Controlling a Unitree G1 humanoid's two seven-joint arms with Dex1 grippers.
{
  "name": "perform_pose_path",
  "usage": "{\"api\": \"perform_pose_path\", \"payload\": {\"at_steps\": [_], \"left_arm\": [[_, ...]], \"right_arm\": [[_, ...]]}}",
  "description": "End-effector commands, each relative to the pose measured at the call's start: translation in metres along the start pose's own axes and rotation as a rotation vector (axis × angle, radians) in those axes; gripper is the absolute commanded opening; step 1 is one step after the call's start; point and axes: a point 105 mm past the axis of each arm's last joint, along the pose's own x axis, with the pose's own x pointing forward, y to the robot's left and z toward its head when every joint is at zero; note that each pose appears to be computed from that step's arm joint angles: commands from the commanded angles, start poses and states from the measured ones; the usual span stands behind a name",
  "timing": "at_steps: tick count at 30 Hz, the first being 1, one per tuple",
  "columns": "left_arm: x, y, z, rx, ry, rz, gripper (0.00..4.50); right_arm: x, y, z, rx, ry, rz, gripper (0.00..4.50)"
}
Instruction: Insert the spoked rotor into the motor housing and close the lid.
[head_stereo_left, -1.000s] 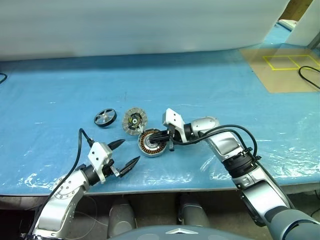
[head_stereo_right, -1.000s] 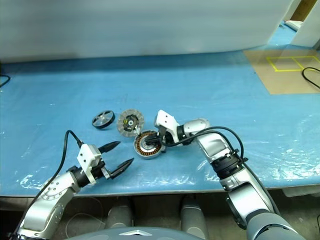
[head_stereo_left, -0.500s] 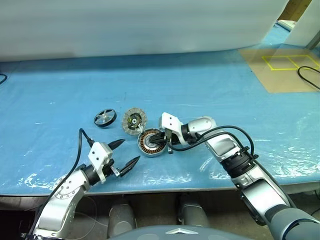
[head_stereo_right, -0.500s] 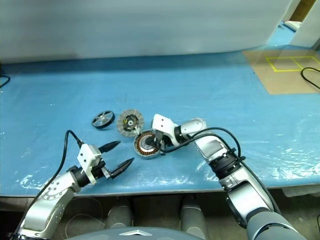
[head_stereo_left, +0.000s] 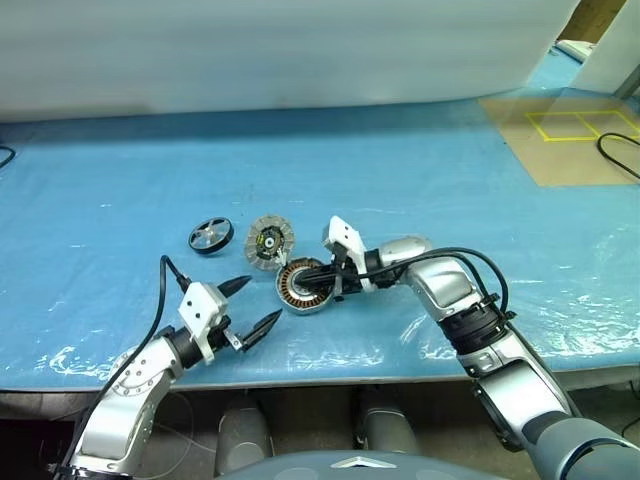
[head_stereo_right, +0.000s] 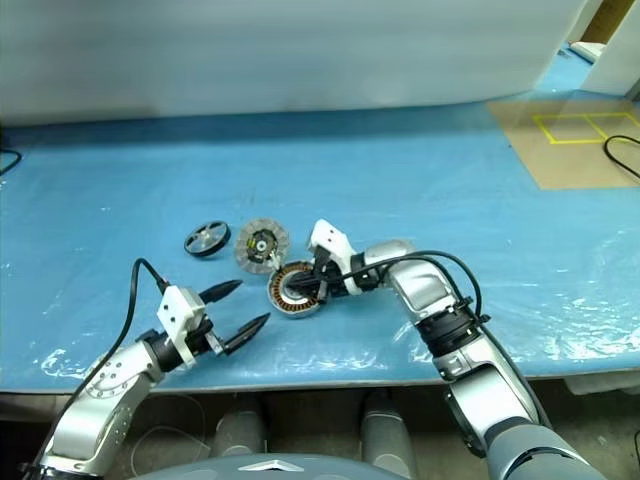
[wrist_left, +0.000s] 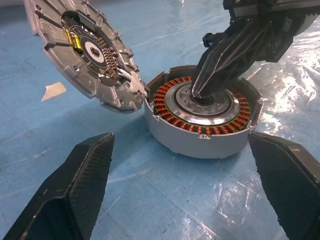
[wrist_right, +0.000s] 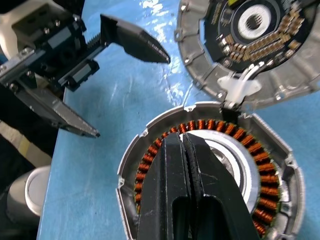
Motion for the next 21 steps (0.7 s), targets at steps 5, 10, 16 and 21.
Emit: {"api": "perform_pose_path", "payload": {"at_steps": [5,10,16,21], "left_arm": [[0.002,-0.001,0.007,0.024,-0.023,-0.014,4.5],[0.002,-0.001,0.007,0.025,-0.02,-0.016,4.5],[0.003,0.0,0.007,0.028,-0.02,-0.015,4.5],[0.003,0.0,0.009,0.031,-0.024,-0.017,4.5]], "right_arm": [[0.0,-0.005,0.007,-0.117,0.005,-0.046,0.03],[0.002,-0.008,-0.003,-0.19,0.078,-0.073,0.03],[-0.001,-0.012,-0.011,-0.273,0.152,-0.084,0.03],[-0.001,-0.01,-0.006,-0.276,0.134,-0.071,0.03]]}}
